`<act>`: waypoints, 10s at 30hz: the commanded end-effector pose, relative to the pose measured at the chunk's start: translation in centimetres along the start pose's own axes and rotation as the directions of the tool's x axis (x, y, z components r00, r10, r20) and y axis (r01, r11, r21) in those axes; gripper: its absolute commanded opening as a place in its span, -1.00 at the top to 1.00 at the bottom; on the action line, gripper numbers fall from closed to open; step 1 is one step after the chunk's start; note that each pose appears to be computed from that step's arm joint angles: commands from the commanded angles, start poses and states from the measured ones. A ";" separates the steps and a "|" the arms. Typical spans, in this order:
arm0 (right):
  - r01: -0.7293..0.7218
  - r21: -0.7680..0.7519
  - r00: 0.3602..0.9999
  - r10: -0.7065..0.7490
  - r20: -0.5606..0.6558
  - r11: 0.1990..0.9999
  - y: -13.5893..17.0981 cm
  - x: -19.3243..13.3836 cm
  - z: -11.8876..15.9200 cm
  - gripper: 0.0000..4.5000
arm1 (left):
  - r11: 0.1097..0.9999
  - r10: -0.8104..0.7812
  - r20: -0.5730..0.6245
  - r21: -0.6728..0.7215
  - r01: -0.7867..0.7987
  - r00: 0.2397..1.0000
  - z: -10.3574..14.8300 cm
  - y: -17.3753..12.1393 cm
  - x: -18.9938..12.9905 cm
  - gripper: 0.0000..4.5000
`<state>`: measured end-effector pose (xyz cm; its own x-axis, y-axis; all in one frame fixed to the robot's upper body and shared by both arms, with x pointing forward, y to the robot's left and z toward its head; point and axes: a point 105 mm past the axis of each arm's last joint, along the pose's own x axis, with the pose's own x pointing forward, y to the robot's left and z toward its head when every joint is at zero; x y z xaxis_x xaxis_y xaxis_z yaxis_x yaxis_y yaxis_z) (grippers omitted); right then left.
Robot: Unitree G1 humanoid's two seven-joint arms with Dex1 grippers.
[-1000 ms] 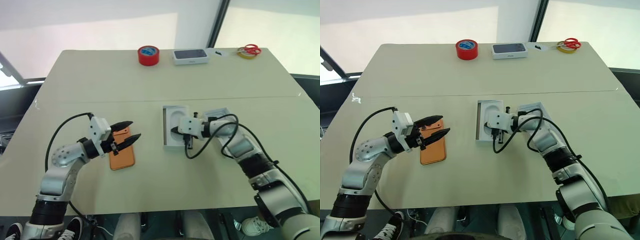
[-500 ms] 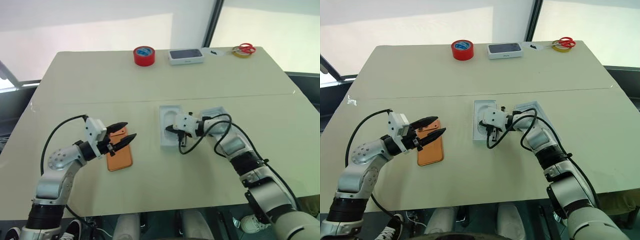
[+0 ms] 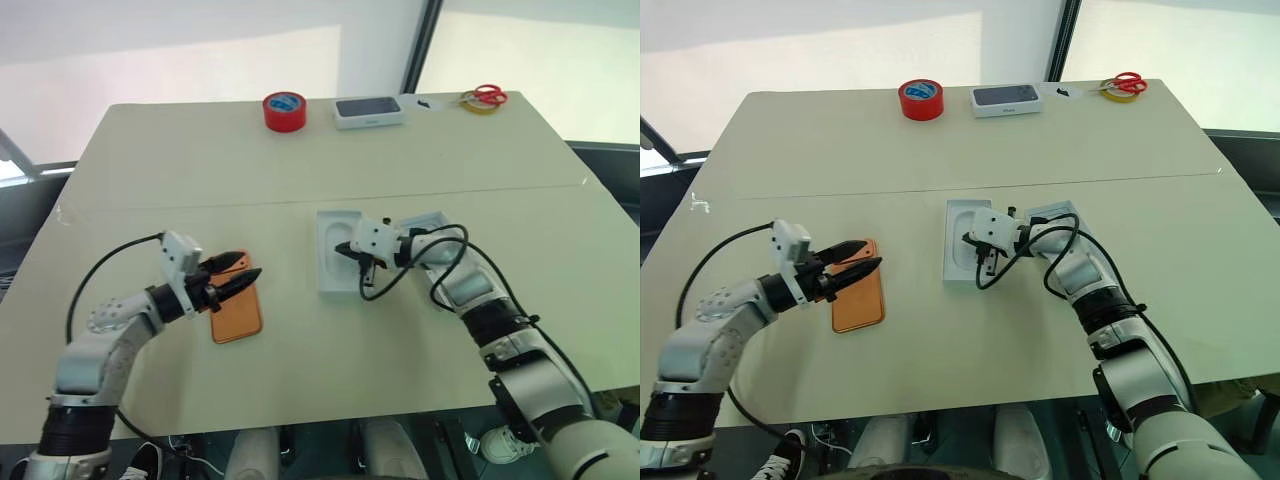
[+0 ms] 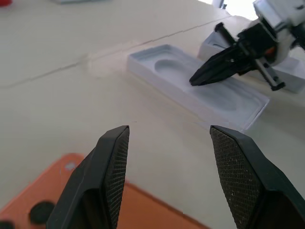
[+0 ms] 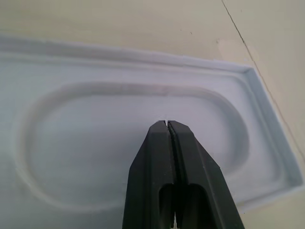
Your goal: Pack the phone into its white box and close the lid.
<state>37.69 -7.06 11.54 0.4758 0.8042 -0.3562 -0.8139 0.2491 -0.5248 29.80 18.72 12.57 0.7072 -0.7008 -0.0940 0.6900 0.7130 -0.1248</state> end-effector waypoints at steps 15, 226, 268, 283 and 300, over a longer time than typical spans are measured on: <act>-0.286 -0.204 0.958 0.285 -0.036 0.936 7.1 6.0 7.3 0.97 | 0.788 0.152 -0.208 -0.565 -0.246 0.966 -3.0 1.4 -3.5 -0.25; 0.167 -0.046 0.915 -0.172 -0.366 0.985 -2.8 -15.2 -7.9 1.00 | 0.961 -0.257 -0.159 -0.143 0.235 0.953 -0.6 -4.8 15.8 0.96; 0.536 0.547 0.729 -0.026 -0.684 0.644 0.8 -16.5 -6.9 0.05 | 0.806 -0.482 0.065 0.423 0.414 0.874 3.0 -5.5 4.5 -0.77; 0.588 0.525 0.808 -0.410 -0.424 0.615 -6.5 -14.6 -2.1 1.00 | 0.866 -0.416 0.092 0.343 0.364 0.905 2.5 -4.9 5.4 0.98; -0.463 0.854 0.853 -0.142 0.502 0.236 4.3 -8.6 9.9 1.00 | 0.898 -0.369 0.134 0.308 0.315 0.920 2.2 -5.6 6.7 0.98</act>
<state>27.80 -7.87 18.22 0.4187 0.9053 0.0714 -0.6496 0.2436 0.7202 31.21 10.53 13.73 0.4320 -0.8996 0.0636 0.8902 0.4366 0.1301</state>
